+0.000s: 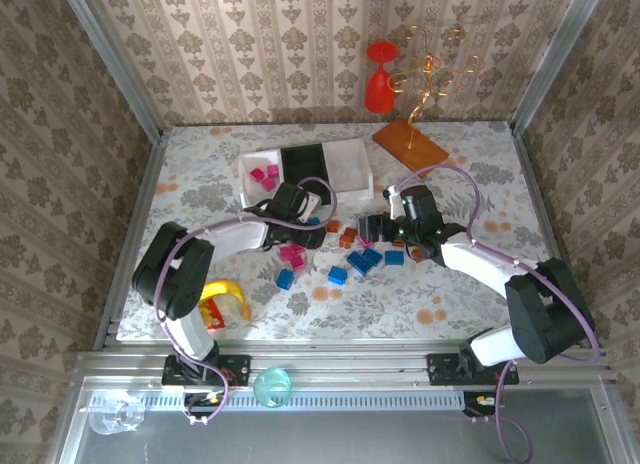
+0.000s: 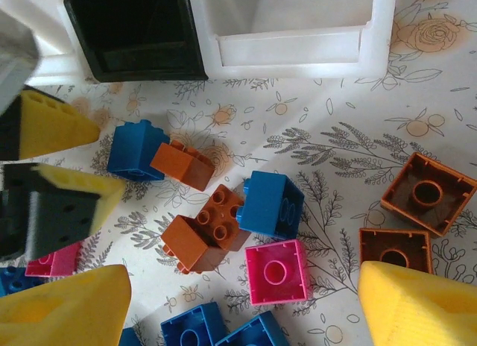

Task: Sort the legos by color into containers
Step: Pick up the lego from the center of the table, then place the lego in the container.

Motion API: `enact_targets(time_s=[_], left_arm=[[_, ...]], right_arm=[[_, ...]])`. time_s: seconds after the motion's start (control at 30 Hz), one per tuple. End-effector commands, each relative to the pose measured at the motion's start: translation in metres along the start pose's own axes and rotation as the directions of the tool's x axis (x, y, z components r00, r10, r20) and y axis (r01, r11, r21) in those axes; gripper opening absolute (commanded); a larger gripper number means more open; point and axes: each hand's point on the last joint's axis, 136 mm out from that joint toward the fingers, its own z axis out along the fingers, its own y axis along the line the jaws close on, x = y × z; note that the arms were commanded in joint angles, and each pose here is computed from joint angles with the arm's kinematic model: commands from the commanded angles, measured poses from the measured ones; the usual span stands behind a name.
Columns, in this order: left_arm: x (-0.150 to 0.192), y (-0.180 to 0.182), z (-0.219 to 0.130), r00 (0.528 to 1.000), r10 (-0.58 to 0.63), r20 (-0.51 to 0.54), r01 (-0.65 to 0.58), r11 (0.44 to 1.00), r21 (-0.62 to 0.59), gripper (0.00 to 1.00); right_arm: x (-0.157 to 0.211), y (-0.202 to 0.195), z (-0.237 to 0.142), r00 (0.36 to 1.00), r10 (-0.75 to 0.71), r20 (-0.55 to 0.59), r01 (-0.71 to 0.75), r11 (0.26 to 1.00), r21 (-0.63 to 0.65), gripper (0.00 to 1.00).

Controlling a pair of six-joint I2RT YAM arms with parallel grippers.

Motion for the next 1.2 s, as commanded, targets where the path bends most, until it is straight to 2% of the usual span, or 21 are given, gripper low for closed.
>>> enact_targets(time_s=[0.0, 0.17, 0.23, 0.47, 0.63, 0.73, 0.8, 0.9, 1.03, 1.17], left_arm=[[0.0, 0.007, 0.006, 0.996, 0.08, -0.044, -0.081, 0.996, -0.036, 0.71], [-0.012, -0.004, 0.02, 0.994, 0.108, -0.029, -0.108, 0.994, 0.028, 0.65], [-0.012, -0.006, 0.026, 0.992, 0.121, -0.036, -0.119, 0.992, 0.039, 0.63], [-0.022, -0.01, 0.031, 0.991, 0.132, -0.016, -0.13, 0.989, 0.064, 0.49], [-0.029, -0.011, 0.002, 0.994, 0.079, 0.074, -0.083, 0.995, 0.049, 0.36], [-0.05, -0.007, -0.033, 0.979, 0.037, 0.201, -0.042, 0.999, 0.02, 0.32], [-0.069, 0.0, -0.053, 0.958, 0.017, 0.288, -0.015, 1.0, -0.01, 0.32], [-0.093, 0.02, -0.066, 0.935, -0.015, 0.354, 0.04, 0.997, -0.062, 0.31], [-0.121, 0.051, -0.056, 0.935, -0.038, 0.353, 0.088, 0.988, -0.128, 0.3], [-0.148, 0.077, -0.032, 0.946, -0.014, 0.325, 0.079, 0.979, -0.188, 0.31]], right_arm=[[-0.011, 0.001, -0.007, 0.999, -0.024, 0.045, 0.023, 1.0, 0.005, 0.82], [-0.005, -0.002, -0.006, 0.999, -0.023, 0.033, 0.022, 1.0, 0.015, 0.82], [-0.012, 0.001, -0.014, 0.998, -0.03, 0.062, 0.029, 1.0, 0.01, 0.82], [-0.011, 0.001, -0.015, 0.998, -0.029, 0.062, 0.028, 1.0, 0.011, 0.82], [-0.015, 0.003, -0.02, 0.996, -0.046, 0.08, 0.046, 0.999, 0.005, 0.82], [-0.019, 0.024, -0.023, 0.99, -0.077, 0.119, 0.088, 0.991, -0.097, 0.83], [-0.023, 0.047, -0.026, 0.979, -0.12, 0.165, 0.148, 0.975, -0.166, 0.85], [-0.028, 0.069, -0.025, 0.96, -0.182, 0.213, 0.223, 0.957, -0.186, 0.87], [-0.037, 0.085, -0.022, 0.95, -0.187, 0.251, 0.239, 0.951, -0.196, 0.89], [-0.042, 0.088, -0.021, 0.948, -0.181, 0.26, 0.235, 0.952, -0.197, 0.89]])
